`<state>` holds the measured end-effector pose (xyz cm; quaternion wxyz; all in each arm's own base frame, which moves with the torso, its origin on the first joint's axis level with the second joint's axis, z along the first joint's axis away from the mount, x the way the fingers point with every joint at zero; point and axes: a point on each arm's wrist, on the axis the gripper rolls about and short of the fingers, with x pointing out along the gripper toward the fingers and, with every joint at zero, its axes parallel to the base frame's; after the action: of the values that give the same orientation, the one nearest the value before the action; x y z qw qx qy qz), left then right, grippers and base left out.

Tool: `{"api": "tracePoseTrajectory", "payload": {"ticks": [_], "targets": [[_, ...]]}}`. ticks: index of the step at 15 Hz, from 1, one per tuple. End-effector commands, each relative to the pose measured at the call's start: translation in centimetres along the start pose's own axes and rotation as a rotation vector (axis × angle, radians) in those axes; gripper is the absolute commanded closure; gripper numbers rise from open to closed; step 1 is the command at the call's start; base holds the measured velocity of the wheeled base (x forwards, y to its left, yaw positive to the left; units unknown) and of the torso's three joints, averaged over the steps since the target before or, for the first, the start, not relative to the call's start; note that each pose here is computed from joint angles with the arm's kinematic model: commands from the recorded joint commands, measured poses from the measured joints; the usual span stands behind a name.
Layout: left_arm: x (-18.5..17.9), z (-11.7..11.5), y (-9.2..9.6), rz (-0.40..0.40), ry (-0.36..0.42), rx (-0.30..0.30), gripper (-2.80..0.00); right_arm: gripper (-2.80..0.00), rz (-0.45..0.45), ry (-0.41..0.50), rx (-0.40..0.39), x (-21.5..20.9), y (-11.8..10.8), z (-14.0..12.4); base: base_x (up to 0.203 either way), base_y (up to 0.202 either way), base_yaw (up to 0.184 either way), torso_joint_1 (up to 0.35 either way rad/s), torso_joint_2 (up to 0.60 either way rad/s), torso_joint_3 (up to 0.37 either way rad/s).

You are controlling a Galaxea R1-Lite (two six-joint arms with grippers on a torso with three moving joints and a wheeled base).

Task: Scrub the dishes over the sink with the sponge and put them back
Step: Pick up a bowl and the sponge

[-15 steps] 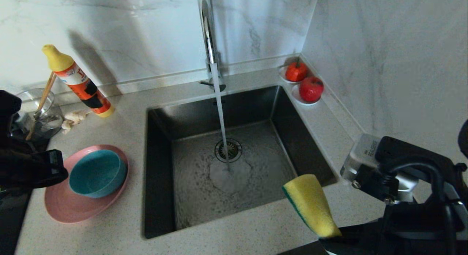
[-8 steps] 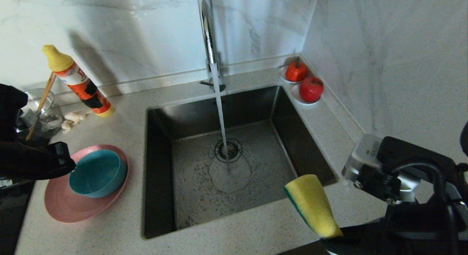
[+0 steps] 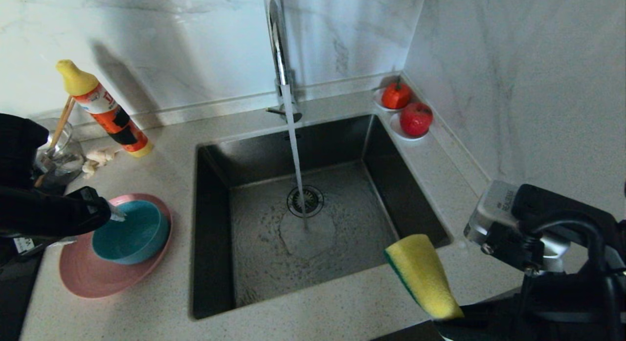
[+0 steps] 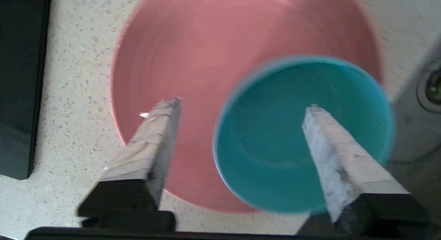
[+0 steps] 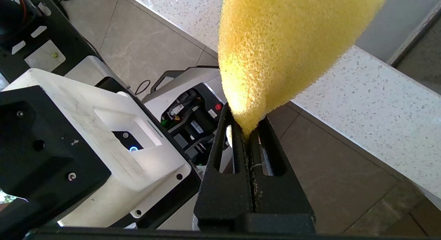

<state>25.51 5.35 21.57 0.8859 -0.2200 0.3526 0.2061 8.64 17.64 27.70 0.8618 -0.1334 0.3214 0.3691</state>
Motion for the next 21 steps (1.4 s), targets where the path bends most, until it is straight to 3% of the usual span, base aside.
{"api": "tracePoseTrajectory", "payload": {"ticks": [1, 4, 9, 16, 21], "targets": [[1.5, 0.3, 0.6, 0.019, 0.031, -0.034, -2.8, 0.0, -0.002, -0.001, 0.003, -0.2, -0.1, -0.1, 0.0, 0.0, 0.0, 0.0, 0.0, 0.0], [2.3, 0.9, 0.6, -0.002, 0.005, -0.066, -2.8, 0.0, -0.003, 0.001, 0.004, -0.1, -0.1, -0.1, 0.0, 0.0, 0.0, 0.0, 0.0, 0.0], [3.6, 0.9, 0.5, 0.0, 0.011, -0.067, -2.8, 0.0, -0.004, 0.004, 0.003, -0.2, -0.2, -0.3, 0.0, 0.0, 0.0, 0.0, 0.0, 0.0], [5.2, 1.3, 0.9, 0.019, 0.02, -0.117, -2.8, 0.0, -0.004, 0.004, 0.003, -0.1, -0.2, -0.3, 0.0, 0.0, 0.0, 0.0, 0.0, 0.0], [5.4, 1.3, 0.8, 0.019, 0.025, -0.116, -2.8, 0.0, -0.003, 0.002, 0.004, -0.2, -0.2, -0.3, 0.0, 0.0, 0.0, 0.0, 0.0, 0.0]]}}
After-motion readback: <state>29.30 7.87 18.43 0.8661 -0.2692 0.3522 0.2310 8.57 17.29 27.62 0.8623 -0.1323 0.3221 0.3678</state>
